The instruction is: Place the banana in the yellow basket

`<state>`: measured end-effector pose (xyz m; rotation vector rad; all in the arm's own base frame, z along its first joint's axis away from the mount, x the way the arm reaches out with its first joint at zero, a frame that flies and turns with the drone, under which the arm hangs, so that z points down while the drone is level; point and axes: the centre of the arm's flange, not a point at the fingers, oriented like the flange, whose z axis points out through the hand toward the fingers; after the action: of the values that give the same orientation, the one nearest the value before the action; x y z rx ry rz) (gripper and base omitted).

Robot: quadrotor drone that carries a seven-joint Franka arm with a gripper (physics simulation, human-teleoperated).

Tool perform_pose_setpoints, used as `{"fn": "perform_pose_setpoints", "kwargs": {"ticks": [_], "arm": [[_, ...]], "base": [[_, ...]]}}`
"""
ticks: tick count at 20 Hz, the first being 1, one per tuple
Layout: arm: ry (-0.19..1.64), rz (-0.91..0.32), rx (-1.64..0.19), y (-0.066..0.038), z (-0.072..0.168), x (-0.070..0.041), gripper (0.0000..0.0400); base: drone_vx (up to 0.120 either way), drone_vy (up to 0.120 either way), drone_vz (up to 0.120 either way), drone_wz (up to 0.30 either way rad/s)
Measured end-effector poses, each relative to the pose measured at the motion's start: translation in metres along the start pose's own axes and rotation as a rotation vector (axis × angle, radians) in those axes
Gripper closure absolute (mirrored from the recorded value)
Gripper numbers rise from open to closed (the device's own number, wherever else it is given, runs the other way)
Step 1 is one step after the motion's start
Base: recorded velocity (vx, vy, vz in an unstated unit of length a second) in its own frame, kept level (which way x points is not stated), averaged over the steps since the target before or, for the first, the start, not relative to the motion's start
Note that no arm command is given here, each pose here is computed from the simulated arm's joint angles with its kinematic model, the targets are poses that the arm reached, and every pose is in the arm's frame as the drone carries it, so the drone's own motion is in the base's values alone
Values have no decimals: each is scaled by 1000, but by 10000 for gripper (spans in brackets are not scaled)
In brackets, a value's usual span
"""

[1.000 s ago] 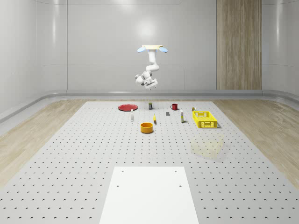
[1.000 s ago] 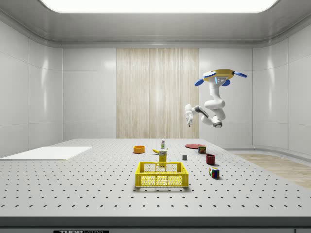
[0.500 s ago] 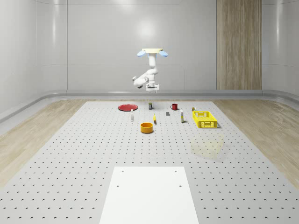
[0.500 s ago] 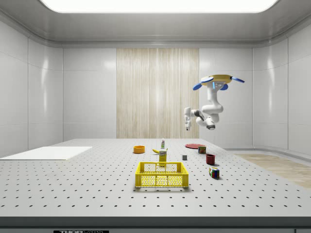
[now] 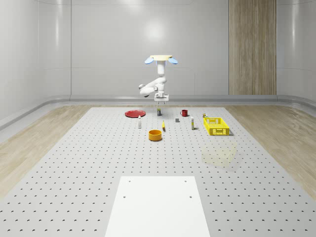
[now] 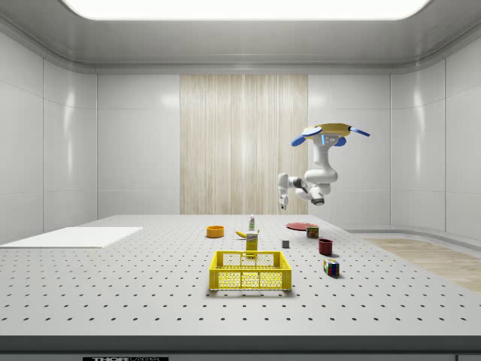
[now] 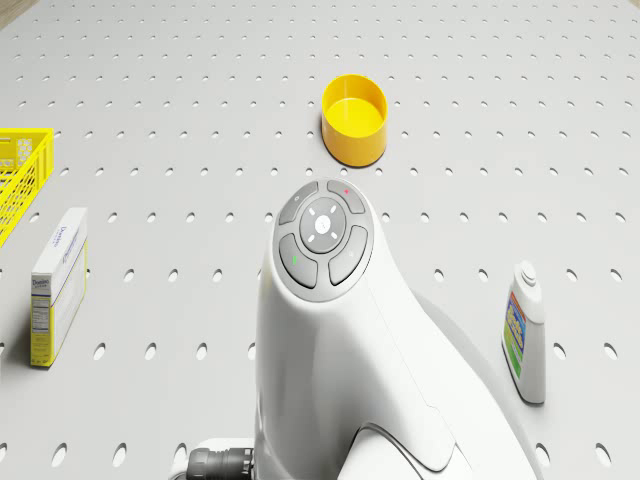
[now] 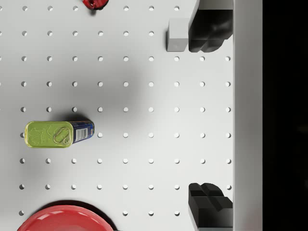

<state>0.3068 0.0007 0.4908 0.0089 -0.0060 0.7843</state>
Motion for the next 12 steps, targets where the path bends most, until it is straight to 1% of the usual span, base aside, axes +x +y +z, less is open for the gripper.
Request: {"fn": "perform_pose_setpoints", "kwargs": {"ticks": [4, 7, 11, 12], "arm": [[3, 0, -3, 0, 0, 0, 0], [5, 0, -4, 0, 0, 0, 0], [6, 0, -5, -1, 0, -1, 0], [6, 0, -5, -1, 0, -1, 0]], "base": [[120, 0, -120, 0], [120, 0, -13, 0], [120, 0, -120, 0], [120, 0, 0, 0]]}}
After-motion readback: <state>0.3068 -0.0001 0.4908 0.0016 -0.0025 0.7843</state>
